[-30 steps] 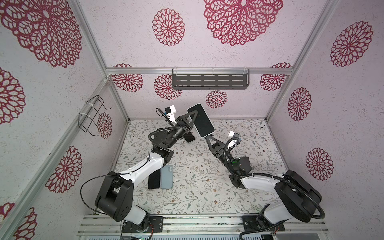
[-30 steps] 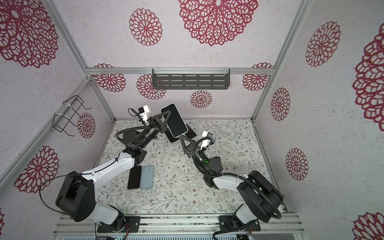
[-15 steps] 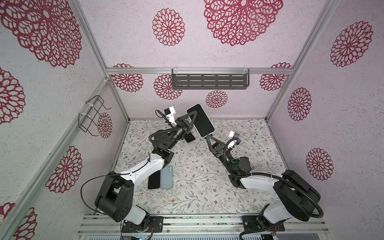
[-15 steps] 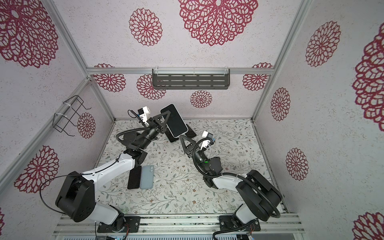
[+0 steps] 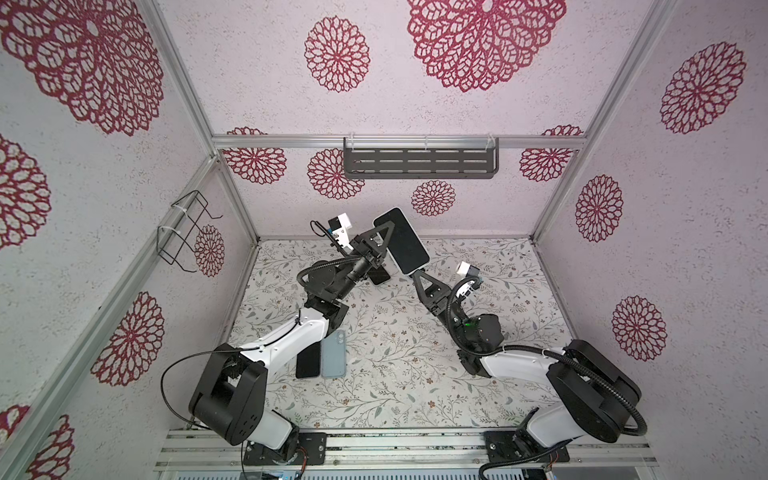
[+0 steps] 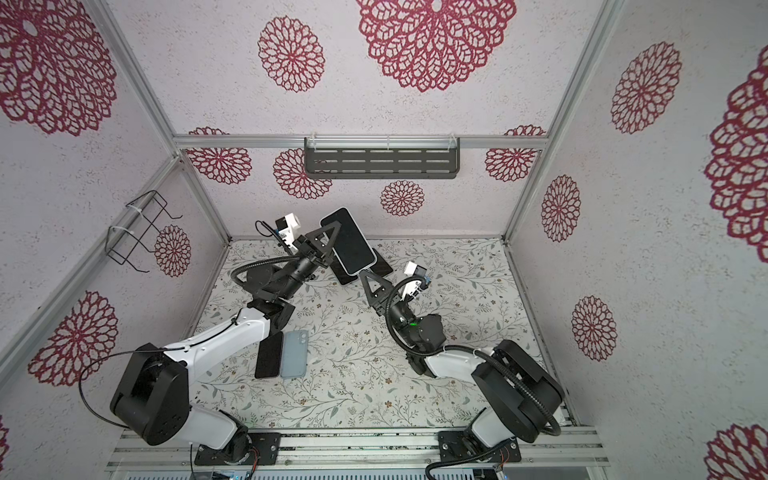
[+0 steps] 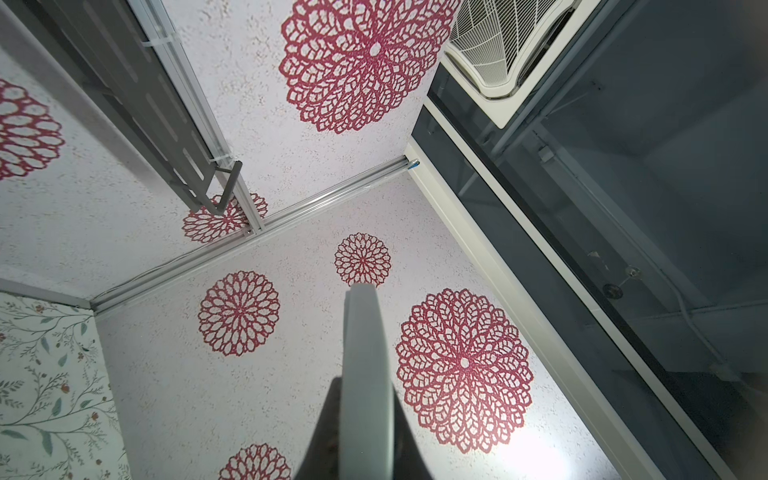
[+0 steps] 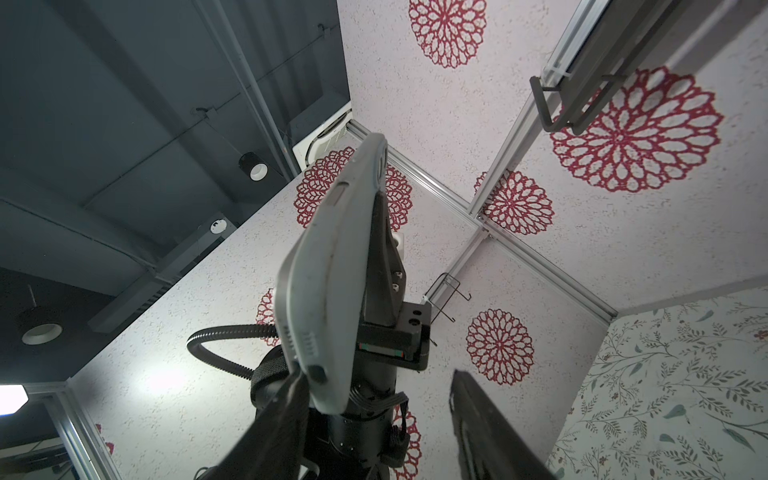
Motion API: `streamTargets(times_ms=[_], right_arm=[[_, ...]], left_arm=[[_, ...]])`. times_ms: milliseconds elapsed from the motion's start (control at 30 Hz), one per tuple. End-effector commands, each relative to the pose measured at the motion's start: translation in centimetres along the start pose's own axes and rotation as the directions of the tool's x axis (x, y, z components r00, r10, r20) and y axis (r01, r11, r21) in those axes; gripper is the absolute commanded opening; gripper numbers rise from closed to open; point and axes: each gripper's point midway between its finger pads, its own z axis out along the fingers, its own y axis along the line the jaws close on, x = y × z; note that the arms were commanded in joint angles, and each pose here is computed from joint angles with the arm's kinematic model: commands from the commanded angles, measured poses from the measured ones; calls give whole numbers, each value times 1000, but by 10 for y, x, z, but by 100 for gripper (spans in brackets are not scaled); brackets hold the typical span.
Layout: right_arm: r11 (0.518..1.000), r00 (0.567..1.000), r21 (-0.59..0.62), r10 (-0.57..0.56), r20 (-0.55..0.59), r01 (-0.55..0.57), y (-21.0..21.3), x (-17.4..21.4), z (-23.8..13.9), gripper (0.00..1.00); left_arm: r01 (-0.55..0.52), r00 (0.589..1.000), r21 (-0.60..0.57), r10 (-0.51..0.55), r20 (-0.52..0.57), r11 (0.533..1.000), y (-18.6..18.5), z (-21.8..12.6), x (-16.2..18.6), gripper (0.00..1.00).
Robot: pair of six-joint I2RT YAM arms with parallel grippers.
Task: Take the phone out of the phone case
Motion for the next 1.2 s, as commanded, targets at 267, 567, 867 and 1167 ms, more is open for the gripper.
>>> streamTargets(times_ms=[267, 567, 867, 1167], right_arm=[[1000, 997, -12, -1, 75, 2, -2, -19, -3, 56], [999, 998, -31, -21, 66, 23, 8, -31, -17, 56], [996, 997, -82, 26, -69, -32, 17, -18, -22, 48], [994, 983, -59, 81, -164, -92, 18, 1, -48, 23]], left_arm=[[34, 998, 197, -22, -65, 980, -67, -6, 17, 0], [24, 991, 41, -19, -130, 999, -26, -10, 31, 0], [42, 983, -44, -49, -177, 998, 8, -15, 40, 0], [36, 976, -131, -63, -209, 991, 53, -22, 51, 0]])
